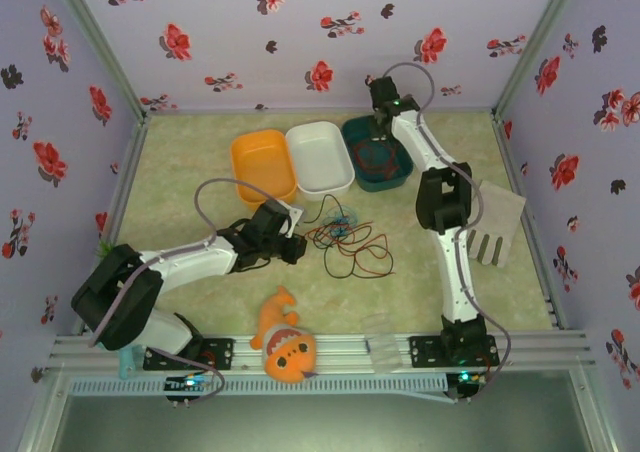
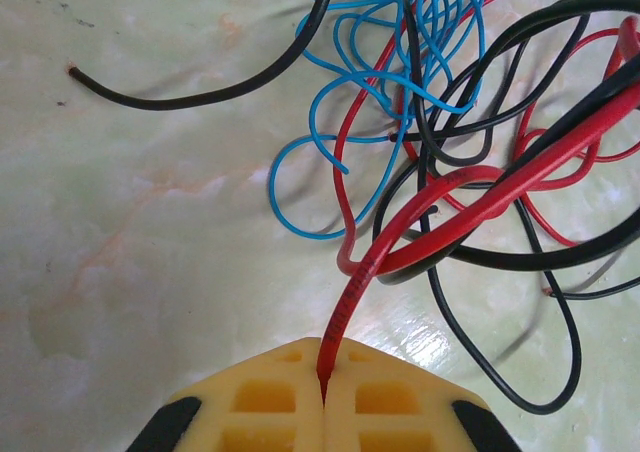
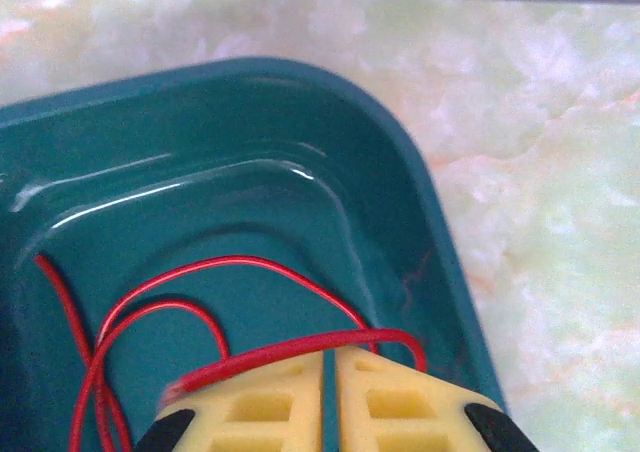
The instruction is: Untangle the cables
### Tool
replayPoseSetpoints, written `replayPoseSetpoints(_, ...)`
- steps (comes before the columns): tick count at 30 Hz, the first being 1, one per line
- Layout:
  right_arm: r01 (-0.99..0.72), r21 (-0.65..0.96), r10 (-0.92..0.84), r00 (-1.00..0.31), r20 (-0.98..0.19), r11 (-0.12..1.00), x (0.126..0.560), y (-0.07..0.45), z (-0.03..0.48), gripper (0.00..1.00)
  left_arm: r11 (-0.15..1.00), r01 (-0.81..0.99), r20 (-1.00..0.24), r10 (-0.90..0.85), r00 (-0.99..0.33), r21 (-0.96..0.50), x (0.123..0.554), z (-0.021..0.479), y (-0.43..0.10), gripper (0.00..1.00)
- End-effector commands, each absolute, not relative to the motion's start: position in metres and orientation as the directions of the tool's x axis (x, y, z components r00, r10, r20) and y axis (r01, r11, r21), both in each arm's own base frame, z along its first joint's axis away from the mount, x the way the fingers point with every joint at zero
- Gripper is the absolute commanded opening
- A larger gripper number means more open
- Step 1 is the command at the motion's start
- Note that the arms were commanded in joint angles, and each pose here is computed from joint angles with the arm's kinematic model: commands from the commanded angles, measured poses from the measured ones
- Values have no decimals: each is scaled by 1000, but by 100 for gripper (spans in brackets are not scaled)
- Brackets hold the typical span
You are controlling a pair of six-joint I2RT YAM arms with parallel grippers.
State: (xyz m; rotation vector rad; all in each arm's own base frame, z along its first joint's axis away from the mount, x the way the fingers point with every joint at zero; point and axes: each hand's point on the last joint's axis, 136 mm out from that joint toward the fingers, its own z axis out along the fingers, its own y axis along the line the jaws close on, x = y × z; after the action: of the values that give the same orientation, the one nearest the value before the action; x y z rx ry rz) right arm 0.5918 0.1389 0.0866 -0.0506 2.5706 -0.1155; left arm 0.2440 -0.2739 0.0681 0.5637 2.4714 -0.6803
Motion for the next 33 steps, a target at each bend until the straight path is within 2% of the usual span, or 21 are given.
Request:
replayPoseSetpoints(1,-46,-94,-88,-859,-504,994,595,142,65,11,769,530,-587,257,-768,-357,248,75,-282,0)
replayPoseSetpoints(9,-65,-58,-85,-861,-501,996,592,151,70,20,771,527,-585,256,-770,-357,248,75,-282,0)
replayPoseSetpoints(20,-120,9,-92,-806,-584,993,564,183,163,43,766,537,-594,259,-761,-354,250,81,-284,0)
replayPoseSetpoints(25,-114,43,-62,-776,-628,993,554,184,191,45,765,537,-596,258,-760,-354,250,82,-284,0)
replayPoseSetpoints(33,-42,-9,-38,-752,-658,999,545,164,213,45,765,537,-604,250,-757,-356,251,85,-284,0)
